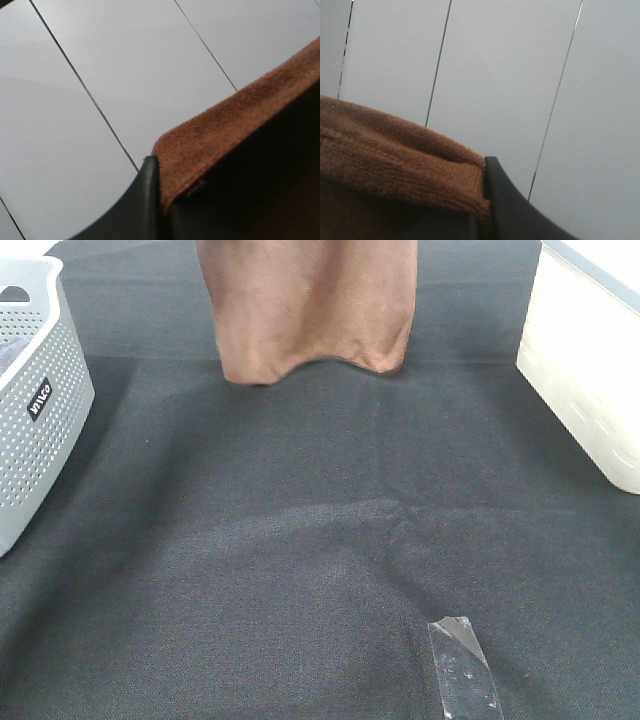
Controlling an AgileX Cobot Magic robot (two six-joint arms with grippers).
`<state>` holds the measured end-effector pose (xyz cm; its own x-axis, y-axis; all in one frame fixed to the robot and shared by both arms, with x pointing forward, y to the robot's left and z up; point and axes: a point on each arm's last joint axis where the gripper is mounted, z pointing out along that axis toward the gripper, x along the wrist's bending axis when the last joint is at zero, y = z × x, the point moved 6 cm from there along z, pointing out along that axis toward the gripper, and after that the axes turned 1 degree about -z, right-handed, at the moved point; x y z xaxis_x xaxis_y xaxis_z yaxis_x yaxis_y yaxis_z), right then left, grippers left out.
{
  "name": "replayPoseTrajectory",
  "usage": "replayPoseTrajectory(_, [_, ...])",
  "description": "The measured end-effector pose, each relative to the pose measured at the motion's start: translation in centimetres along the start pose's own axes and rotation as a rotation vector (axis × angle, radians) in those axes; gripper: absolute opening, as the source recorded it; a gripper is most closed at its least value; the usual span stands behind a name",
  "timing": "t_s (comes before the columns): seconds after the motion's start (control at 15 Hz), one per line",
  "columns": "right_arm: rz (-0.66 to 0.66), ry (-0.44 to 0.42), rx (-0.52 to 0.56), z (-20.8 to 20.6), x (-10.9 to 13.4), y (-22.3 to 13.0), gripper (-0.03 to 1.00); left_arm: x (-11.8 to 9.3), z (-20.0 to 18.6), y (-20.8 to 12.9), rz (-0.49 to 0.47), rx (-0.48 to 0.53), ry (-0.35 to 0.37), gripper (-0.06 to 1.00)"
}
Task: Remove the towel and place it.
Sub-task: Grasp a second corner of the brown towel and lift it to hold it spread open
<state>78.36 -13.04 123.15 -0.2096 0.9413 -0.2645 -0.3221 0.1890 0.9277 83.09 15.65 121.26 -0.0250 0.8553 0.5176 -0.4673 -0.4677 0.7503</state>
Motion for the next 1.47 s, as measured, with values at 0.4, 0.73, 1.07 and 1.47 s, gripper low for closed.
replayPoseTrajectory(0.4, [0.114,0.163,0.413,-1.5,2.7,-5.8,0.00,-6.2,-3.6,-7.6,-0.008,0.597,-0.380,0.00])
replayPoseTrajectory(0.73, [0.120,0.313,0.765,-6.0,4.0,-7.1,0.00,-6.1,-10.0,-6.6,-0.062,1.025,-0.600,0.00])
replayPoseTrajectory(1.07, [0.203,0.517,0.904,-8.6,6.6,-7.6,0.00,-3.8,-10.5,-4.1,-0.198,1.068,-0.487,0.00])
replayPoseTrajectory(1.47, [0.224,0.630,0.955,-11.2,7.0,-4.9,0.00,-2.1,-18.1,-2.4,-0.194,1.275,-0.549,0.00])
